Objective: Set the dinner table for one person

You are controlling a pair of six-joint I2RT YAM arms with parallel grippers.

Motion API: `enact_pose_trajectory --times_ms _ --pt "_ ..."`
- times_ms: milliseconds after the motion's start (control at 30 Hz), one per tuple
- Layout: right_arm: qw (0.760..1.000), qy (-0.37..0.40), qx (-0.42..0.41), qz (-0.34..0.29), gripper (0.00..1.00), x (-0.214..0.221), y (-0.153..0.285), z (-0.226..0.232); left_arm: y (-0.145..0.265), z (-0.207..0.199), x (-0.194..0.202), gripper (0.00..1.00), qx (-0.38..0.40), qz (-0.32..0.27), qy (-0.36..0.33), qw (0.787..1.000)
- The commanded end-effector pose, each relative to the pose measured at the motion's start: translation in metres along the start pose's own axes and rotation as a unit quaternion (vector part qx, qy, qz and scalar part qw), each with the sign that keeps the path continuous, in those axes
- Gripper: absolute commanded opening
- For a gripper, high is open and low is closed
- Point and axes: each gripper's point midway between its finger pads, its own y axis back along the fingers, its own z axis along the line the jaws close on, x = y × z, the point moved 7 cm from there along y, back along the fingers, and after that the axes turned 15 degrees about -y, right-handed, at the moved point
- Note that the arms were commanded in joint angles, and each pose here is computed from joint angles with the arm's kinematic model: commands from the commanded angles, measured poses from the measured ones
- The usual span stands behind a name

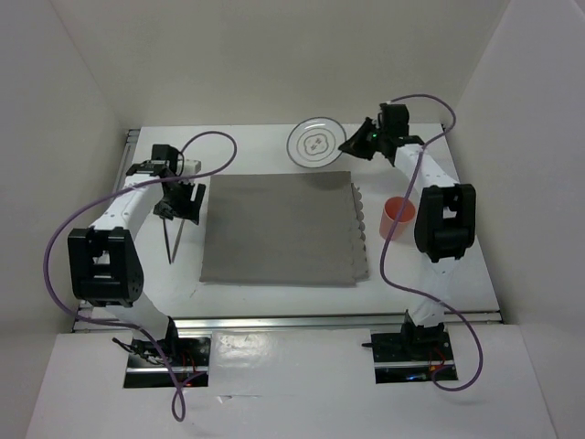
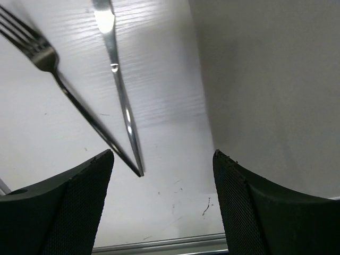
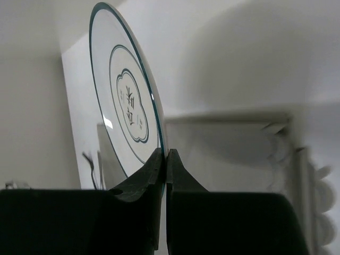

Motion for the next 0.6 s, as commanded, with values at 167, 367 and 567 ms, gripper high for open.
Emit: enact_pose_trajectory --times_ms 167,367,567 --pt "0.981 0.067 -0.042 0.177 0.0 0.161 0.035 0.032 0.032 0.03 0.013 0.82 -0.036 -0.056 0.046 0.997" --pt "0.974 0.041 0.012 0.222 0.0 0.203 0.032 -0.007 0.031 0.028 0.016 0.83 -0.037 -0.057 0.046 0.997" --pt "0.969 0.024 0.037 0.241 0.0 0.219 0.026 -0.044 0.031 0.03 0.016 0.83 -0.034 -0.058 0.049 0.996"
